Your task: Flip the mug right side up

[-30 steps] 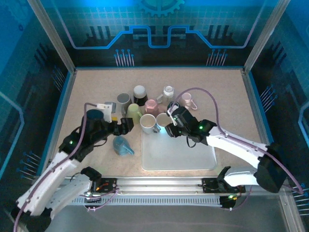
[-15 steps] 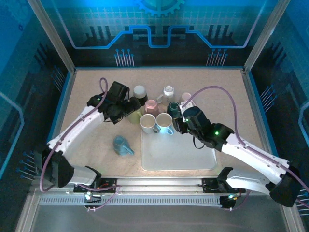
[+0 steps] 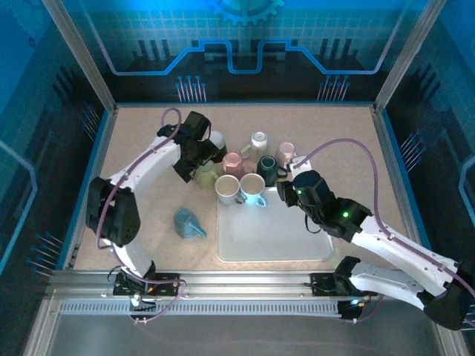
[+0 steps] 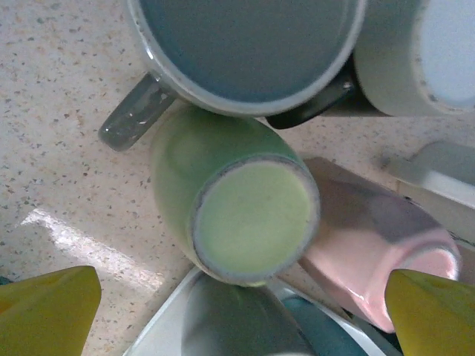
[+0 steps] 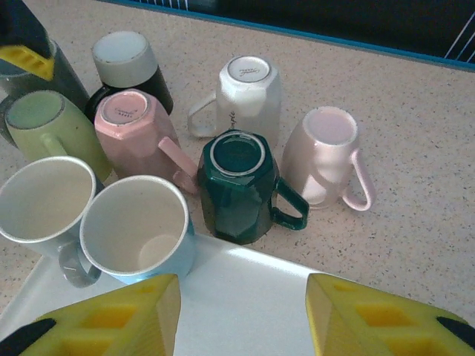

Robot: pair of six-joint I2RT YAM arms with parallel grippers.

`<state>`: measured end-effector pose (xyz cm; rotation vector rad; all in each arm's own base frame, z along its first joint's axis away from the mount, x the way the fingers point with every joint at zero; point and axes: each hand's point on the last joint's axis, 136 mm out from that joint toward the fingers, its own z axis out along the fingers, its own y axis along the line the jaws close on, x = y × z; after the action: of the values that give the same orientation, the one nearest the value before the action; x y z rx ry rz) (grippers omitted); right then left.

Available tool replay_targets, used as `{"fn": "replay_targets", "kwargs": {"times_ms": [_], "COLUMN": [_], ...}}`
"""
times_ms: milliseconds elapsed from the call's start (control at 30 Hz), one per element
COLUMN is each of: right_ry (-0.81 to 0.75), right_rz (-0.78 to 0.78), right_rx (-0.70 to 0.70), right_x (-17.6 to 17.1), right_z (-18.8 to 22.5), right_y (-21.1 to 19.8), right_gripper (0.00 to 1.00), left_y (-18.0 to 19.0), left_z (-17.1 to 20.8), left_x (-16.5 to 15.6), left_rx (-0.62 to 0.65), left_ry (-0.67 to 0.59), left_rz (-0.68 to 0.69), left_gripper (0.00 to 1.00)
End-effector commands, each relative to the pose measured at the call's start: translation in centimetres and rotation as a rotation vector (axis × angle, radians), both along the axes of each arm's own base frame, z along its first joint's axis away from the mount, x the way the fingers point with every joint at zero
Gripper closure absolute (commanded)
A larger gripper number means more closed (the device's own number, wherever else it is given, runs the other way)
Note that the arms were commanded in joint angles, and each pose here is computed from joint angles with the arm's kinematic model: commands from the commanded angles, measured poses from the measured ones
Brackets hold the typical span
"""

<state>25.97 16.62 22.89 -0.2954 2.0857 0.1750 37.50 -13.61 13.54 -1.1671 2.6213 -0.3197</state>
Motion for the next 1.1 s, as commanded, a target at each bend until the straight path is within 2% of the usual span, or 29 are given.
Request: {"fn": "replay_targets", "kwargs": {"times_ms": [0, 200, 400, 567, 733, 1067], "right_ry": [-0.046, -0.025, -0.020, -0.019, -0.005, -0.007], "right_rz": [-0.024, 0.072, 0.068, 0.072, 0.078, 0.081], "right_rx": [0.038, 0.060, 0.043, 0.035, 0.020, 0.011], "right_x": [0.0, -0.7, -0.6, -0.4, -0.3, -0.3], "right_z": [1.1, 0.9, 0.8, 0.4, -0.1, 0.3], "right_y": [-0.3, 1.3, 1.3, 1.4, 1.7, 1.7], "right_gripper": [0.51, 0.50, 0.50, 0.49, 0.49, 0.50], "left_y": [0.7, 0.8, 0.7, 0.7, 1.1, 1.6], "left_z": [-0.4, -2.1, -4.5, -5.9, -6.9, -6.3], "left_x": [0.5, 1.5, 1.4, 1.6, 1.8, 1.1], "left_rx": [0.046, 0.094, 0.101, 0.102, 0.131, 0.142], "left_ry": [0.047, 0.108, 0.168, 0.167, 0.178, 0.167], "left_rz": [0.038, 0.056, 0.084, 0.089, 0.092, 0.104], "left_gripper": [0.01, 0.01, 0.01, 0.03, 0.10, 0.35]}}
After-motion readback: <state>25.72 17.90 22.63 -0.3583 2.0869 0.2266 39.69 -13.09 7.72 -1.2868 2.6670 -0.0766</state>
